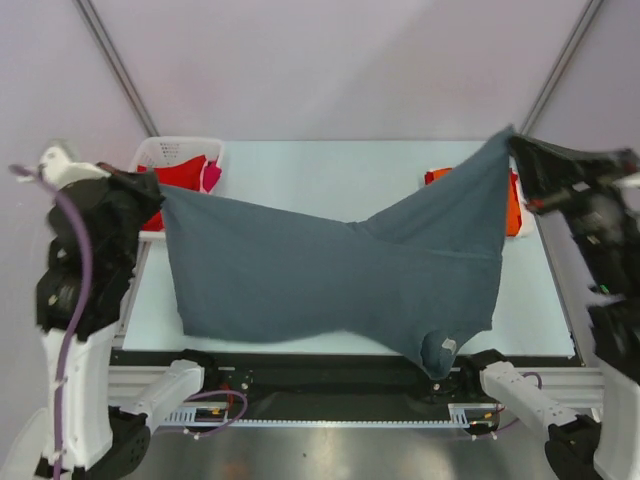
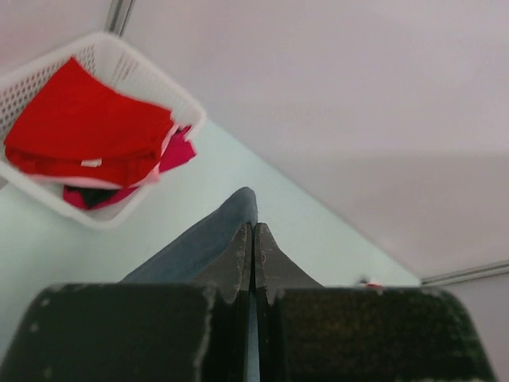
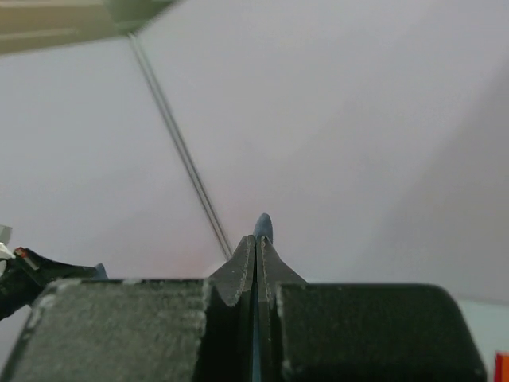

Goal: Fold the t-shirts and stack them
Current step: Flatten the tshirt out

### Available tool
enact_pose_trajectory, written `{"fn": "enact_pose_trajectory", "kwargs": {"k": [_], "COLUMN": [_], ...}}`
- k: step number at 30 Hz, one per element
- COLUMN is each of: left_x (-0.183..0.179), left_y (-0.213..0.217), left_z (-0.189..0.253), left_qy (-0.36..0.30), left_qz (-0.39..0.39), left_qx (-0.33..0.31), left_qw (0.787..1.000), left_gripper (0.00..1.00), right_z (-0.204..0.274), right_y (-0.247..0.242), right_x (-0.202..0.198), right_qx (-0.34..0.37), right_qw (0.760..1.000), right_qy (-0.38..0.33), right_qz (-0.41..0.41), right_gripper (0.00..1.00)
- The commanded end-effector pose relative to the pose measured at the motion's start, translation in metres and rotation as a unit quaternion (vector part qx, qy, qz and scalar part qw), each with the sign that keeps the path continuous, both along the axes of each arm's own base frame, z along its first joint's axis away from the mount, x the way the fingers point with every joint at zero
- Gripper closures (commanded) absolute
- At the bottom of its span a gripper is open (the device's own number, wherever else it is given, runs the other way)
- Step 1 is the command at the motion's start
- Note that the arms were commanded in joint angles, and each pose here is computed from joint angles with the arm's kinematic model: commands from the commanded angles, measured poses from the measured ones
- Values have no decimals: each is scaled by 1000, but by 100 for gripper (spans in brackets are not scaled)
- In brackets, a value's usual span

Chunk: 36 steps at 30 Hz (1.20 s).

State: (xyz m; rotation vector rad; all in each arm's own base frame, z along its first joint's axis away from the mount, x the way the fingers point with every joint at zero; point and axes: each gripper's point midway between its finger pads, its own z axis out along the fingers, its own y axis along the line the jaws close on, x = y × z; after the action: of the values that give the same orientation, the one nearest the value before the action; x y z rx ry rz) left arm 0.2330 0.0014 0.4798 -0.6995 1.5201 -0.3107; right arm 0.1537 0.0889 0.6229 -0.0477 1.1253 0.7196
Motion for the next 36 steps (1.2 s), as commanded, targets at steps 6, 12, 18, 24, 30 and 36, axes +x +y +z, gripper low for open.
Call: {"fn": "enact_pose_trajectory", "kwargs": {"k": [6,12,18,24,30,36], "left_x": [116,195,242,213,213,206], "left_y": [-21,-38,-35,-21,-14,-12], "left_z": [-128,-165,-15,104,60,-66], "left_qy": [127,181,51,-126,-96,1], "left_qz": [27,8,-19,-24,-12,-10], "left_qx": [-19,-40,-25,-27,-19,-37], "left_qw": [991,983,998,991,995,999], "left_gripper": [100,100,100,100,100,100], "right_z": [-171,-179,-73,9,-21,-89], "right_y": [23,14,8,2,8,15], "right_x": [198,276,286,259,255,235], "right_qx": [-30,38,29,47,32,22], "right_qw": [967,957,976,985,982,974], "right_qy": [251,284,209,120,114,156], "right_qz": [-39,43,58,116,149,163], "right_gripper": [100,100,100,100,100,100]}}
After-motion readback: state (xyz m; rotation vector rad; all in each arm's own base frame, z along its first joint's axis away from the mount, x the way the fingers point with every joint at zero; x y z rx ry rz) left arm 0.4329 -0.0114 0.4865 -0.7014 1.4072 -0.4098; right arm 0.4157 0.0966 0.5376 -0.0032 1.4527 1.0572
